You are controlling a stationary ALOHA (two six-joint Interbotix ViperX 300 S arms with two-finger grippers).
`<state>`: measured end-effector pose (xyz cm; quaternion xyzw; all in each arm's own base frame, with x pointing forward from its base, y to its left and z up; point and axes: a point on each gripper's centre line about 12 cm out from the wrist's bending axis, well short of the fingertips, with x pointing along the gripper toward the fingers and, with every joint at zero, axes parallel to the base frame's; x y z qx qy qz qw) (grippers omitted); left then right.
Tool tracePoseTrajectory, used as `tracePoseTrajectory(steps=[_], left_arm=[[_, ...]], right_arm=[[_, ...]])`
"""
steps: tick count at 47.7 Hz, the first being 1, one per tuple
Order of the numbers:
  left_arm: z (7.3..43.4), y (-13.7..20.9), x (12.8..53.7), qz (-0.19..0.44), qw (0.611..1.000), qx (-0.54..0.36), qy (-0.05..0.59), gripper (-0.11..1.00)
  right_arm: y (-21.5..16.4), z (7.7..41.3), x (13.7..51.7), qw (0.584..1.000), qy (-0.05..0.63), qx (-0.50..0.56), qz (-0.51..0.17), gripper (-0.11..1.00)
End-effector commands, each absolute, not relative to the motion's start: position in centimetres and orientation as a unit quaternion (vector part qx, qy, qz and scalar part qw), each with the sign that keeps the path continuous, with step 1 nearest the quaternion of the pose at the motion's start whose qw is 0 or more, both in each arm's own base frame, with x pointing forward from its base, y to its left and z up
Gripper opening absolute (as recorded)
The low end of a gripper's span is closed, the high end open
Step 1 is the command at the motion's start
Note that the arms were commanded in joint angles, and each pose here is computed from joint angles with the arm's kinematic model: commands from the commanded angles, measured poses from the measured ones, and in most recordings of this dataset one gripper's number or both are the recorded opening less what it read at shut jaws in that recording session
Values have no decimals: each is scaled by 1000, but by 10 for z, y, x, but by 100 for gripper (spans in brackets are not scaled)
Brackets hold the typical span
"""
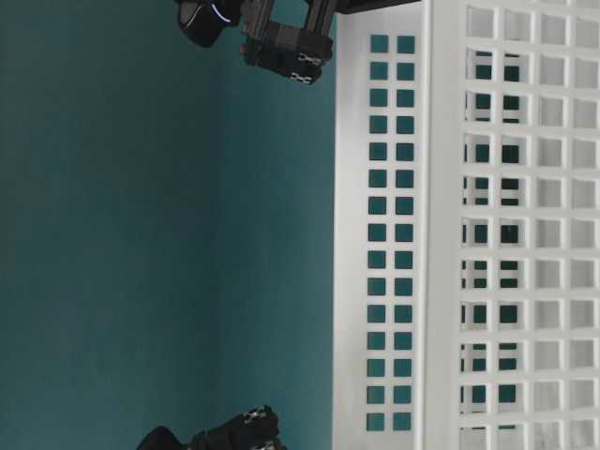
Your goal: Lift the white basket with both hands.
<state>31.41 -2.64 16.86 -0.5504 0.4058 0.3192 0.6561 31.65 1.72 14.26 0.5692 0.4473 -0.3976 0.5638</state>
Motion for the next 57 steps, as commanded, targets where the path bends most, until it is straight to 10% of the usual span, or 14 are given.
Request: tracePoseTrajectory(steps=[1,18,36,57], left_arm=[[165,-27,314,313,663,-544,407,0],[168,-28,318,298,672,-554,391,5],[167,-24,315,304,669,-553,392,91],[179,-24,314,290,678,-558,379,87]], right_arm=[[21,133,312,569,463,552,-398,16],[20,132,314,570,460,553,-397,64],[8,133,316,580,454,543,-404,78],[8,147,312,588,452,542,-395,93]])
